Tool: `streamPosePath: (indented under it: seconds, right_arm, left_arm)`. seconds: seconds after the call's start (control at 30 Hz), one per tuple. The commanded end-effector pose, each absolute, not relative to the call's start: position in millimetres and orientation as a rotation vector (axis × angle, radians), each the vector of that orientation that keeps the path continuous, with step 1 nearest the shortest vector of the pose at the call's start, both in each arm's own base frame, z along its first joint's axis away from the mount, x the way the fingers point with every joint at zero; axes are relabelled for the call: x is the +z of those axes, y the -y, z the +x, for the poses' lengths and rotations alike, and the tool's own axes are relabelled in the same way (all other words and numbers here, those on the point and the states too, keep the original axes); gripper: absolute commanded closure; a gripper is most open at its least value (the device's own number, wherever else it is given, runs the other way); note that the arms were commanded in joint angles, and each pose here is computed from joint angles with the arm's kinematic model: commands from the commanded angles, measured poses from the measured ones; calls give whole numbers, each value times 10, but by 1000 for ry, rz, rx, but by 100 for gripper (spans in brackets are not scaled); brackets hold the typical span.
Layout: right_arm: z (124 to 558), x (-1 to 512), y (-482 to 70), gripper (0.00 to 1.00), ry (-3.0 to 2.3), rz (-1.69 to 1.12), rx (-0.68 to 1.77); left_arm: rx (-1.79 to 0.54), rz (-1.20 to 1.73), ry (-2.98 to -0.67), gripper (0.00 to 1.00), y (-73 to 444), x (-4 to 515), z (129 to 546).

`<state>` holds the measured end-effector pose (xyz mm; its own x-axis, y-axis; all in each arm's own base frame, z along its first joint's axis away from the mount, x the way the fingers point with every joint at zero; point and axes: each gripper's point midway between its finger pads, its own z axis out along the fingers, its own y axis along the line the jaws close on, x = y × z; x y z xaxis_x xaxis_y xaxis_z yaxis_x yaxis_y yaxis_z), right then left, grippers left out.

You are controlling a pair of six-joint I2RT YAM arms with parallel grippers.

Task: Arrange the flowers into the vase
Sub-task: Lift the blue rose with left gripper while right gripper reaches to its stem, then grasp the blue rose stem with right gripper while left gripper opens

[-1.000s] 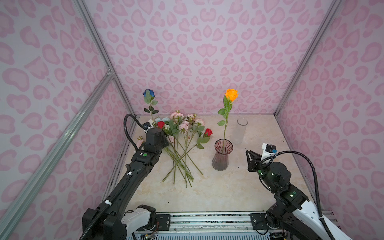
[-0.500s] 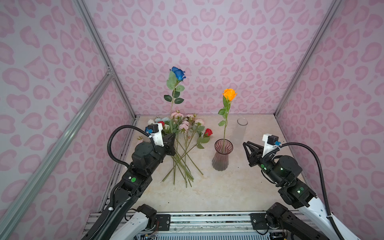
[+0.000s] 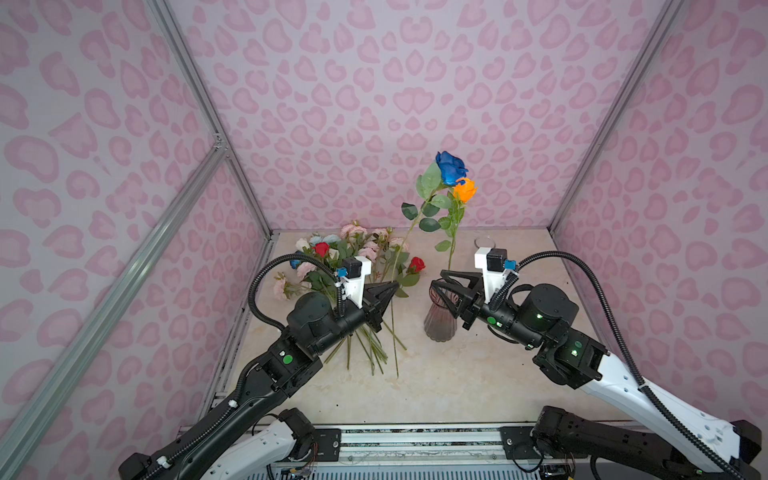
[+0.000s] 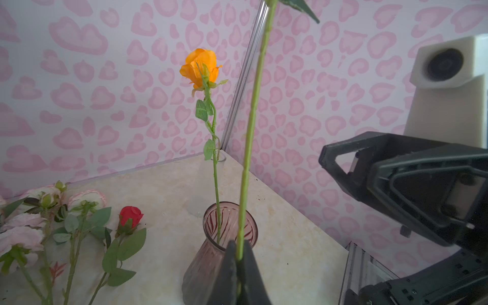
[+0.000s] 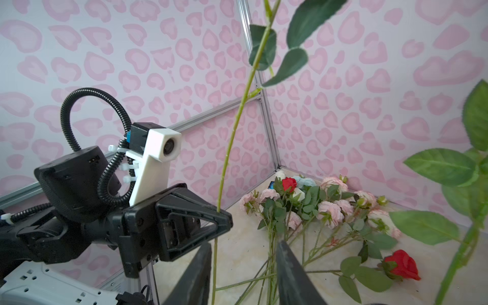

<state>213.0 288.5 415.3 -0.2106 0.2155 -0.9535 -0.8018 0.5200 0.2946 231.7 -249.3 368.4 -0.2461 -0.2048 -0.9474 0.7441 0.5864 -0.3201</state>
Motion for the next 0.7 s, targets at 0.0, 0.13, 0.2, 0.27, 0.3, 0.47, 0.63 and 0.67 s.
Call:
streamPosePath:
  seconds: [0.0, 0.13, 0.2, 0.27, 0.3, 0.47, 0.63, 0.67]
  right_arm:
    - [2109, 4329, -3064, 59, -1445, -531, 1095]
    - [2188, 4330, -3228, 60, -1472, -524, 1121]
    - [2169, 4370, -3304, 60, -1460, -540, 1163]
    - [2177, 4393, -3352, 60, -1447, -534, 1189]
    - [2223, 4386, -3368, 61, -1455, -515, 1184]
    - [2307, 4402, -3460, 66, -1452, -482, 1210]
    - [2358, 4360, -3598, 76, -1480, -498, 1234]
    - [2363, 4363, -3609, 76, -1475, -497, 1240]
  left_arm:
    - [-1008, 464, -1469, 97, 2573, 3931, 2259]
    - [-1012, 465, -1460, 97, 2573, 3944, 2221]
    - [-1012, 462, -1467, 97, 2565, 3919, 2211]
    - [-1011, 463, -1475, 97, 2569, 3887, 2207]
    - [-1012, 463, -1476, 97, 2565, 3883, 2202]
    - [-1008, 459, -1481, 97, 2542, 3881, 2185]
    - [-992, 456, -1491, 97, 2525, 3864, 2195]
    - [-986, 458, -1492, 97, 2523, 3859, 2199]
